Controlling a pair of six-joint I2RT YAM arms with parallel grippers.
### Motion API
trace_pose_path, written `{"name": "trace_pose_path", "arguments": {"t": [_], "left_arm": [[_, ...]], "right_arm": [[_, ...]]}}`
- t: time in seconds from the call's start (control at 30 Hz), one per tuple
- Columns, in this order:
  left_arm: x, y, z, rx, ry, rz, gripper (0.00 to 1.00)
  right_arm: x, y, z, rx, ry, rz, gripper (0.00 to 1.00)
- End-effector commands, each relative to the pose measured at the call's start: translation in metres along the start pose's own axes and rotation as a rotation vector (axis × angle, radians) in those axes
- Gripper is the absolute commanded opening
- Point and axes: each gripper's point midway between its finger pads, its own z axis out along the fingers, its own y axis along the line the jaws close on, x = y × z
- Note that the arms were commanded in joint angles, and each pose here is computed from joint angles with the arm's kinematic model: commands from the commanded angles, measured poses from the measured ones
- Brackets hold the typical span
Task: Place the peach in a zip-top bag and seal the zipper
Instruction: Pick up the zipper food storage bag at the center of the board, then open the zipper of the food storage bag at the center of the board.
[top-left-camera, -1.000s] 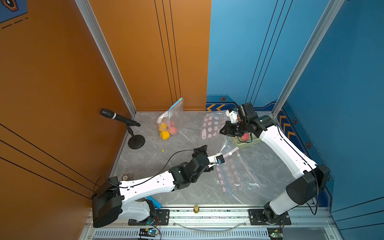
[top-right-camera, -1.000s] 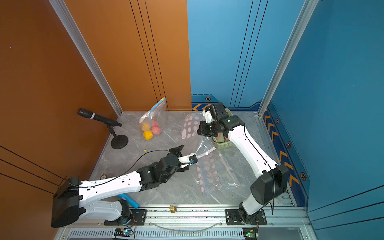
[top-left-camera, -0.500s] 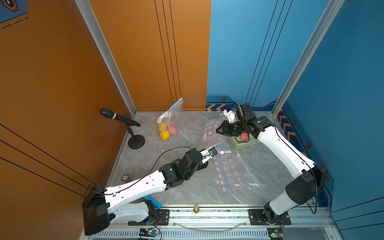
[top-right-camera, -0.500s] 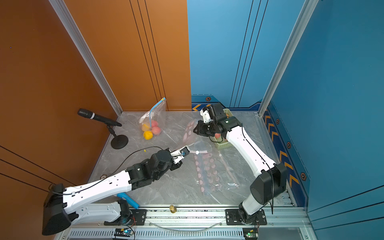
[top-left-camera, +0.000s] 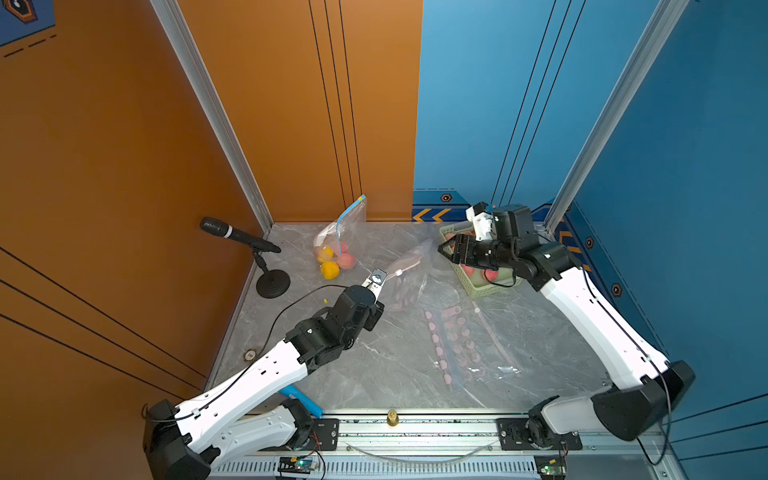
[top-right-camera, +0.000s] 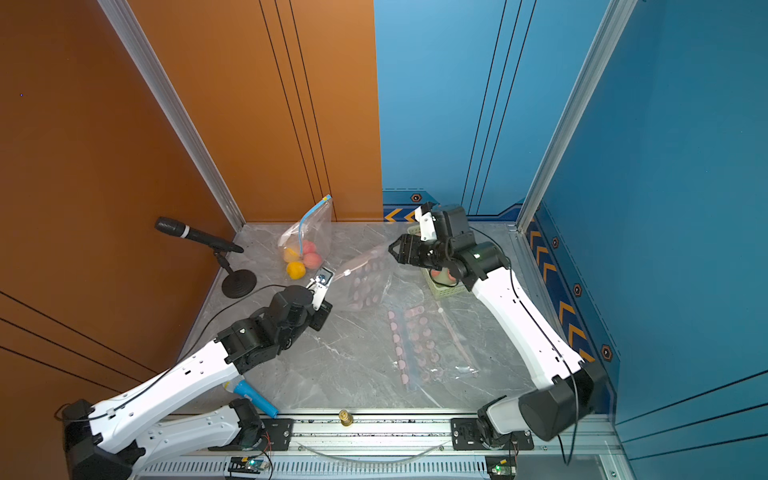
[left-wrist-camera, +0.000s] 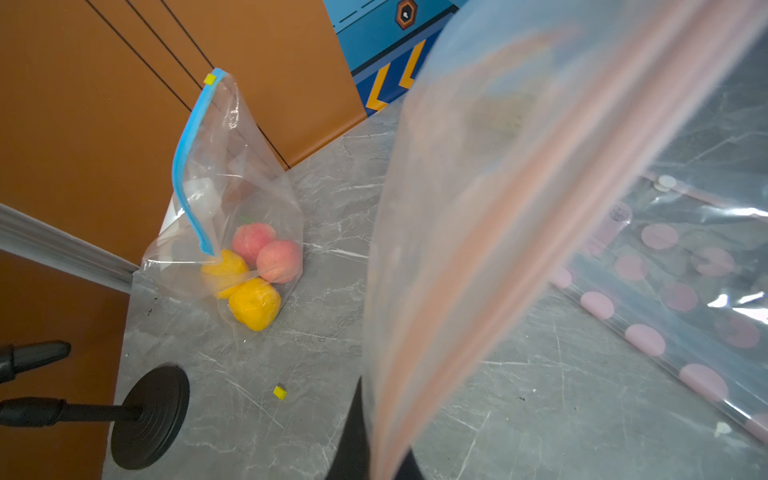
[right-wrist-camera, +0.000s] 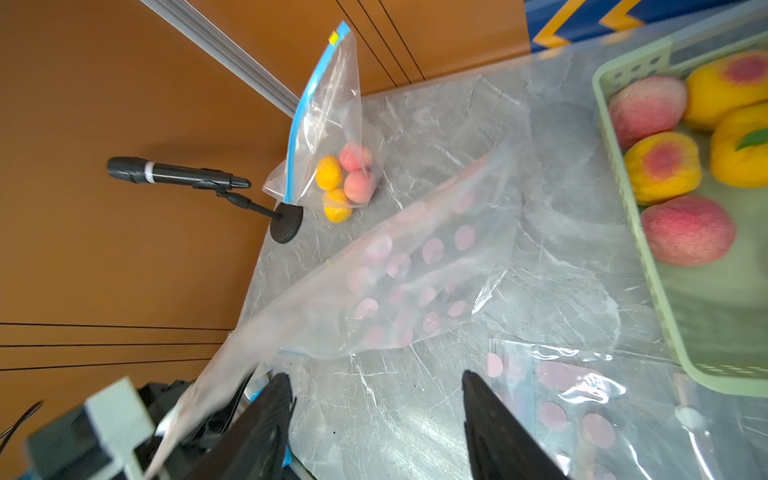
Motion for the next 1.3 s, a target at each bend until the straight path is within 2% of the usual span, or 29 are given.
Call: {"name": "trace_pose_path", "arguments": {"t": [0.0,0.13,0.23,0.57,0.8,1.27], "left_arm": [[-0.012,0.007,-0.010,0.014,-0.002,-0.118,0.00],[-0.038,0.012,-0.017,-0.008,-0.032,-0.155,0.00],[-0.054,0.007,-0.018,0.018,-0.053,-0.185,0.00],[-0.059,-0.017,-0.005,0.096,-0.046,-0.202,0.00],[-0.055,-0.029,-0.001,0.129,-0.028,-0.188,0.00],[-0.052,-0.038,0.000,0.153,-0.021,-0.164,0.00]], "right_arm": [[0.004,0.002,-0.006,-0.039,-0.083,0.052,0.65],[0.023,0.029,-0.007,-0.153,-0.131,0.037,0.62],[0.037,0.052,-0.005,-0.163,-0.142,-0.036,0.62],[0.052,0.112,0.024,-0.313,-0.155,-0.063,0.58],[0.056,0.119,0.043,-0.309,-0.118,-0.081,0.45],[0.043,0.118,0.042,-0.318,-0.169,-0.084,0.36]]}}
